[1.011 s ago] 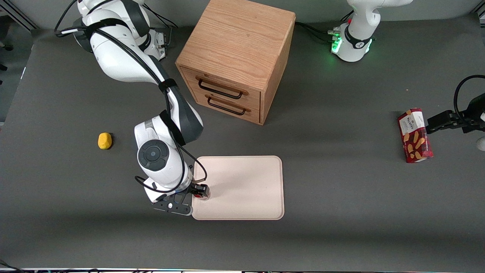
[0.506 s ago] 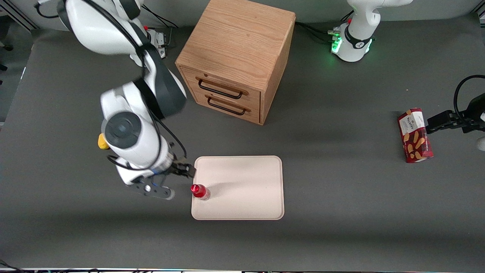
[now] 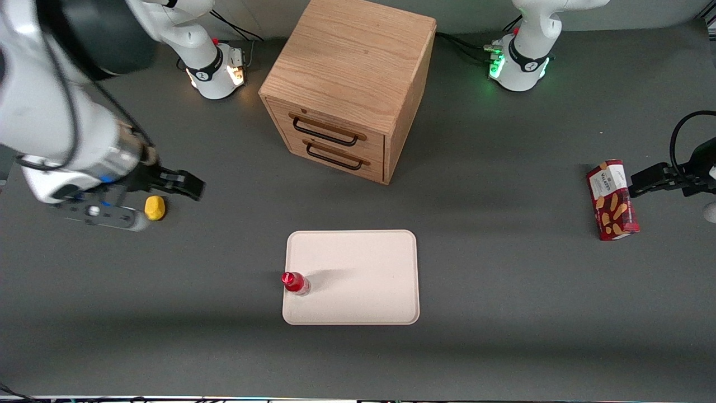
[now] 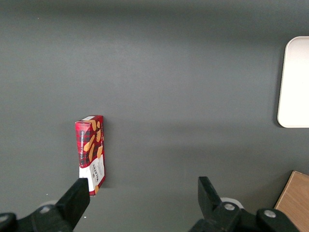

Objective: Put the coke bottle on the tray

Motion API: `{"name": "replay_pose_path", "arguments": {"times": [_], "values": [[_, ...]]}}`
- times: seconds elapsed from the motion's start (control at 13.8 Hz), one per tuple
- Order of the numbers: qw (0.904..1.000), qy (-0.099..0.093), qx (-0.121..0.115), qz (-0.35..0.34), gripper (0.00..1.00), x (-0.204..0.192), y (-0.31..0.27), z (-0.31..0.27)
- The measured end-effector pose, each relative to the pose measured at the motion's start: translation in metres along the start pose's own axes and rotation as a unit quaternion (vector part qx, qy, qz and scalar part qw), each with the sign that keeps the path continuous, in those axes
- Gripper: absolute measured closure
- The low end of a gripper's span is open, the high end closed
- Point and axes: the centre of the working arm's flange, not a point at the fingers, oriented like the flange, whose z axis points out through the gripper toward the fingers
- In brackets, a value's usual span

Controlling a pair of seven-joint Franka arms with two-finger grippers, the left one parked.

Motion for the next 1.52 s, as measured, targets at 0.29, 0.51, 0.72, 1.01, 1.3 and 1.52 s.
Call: {"name": "replay_pose_path", "arguments": {"times": [0.29, 0.51, 0.72, 1.01, 1.3, 1.52], "values": [[0.9989, 0.003, 0.008, -0.046, 0.00, -0.017, 0.093, -0.019], [0.9961, 0.038, 0.014, -0.079, 0.00, -0.015, 0.130, -0.005], [0.9953, 0.045, 0.025, -0.082, 0.00, -0.012, 0.154, 0.014], [0.9950, 0.053, 0.032, -0.078, 0.00, -0.010, 0.170, 0.012], [0.9946, 0.061, 0.033, -0.077, 0.00, -0.011, 0.172, 0.005], [0.9945, 0.062, 0.034, -0.078, 0.00, -0.011, 0.171, 0.004]]}}
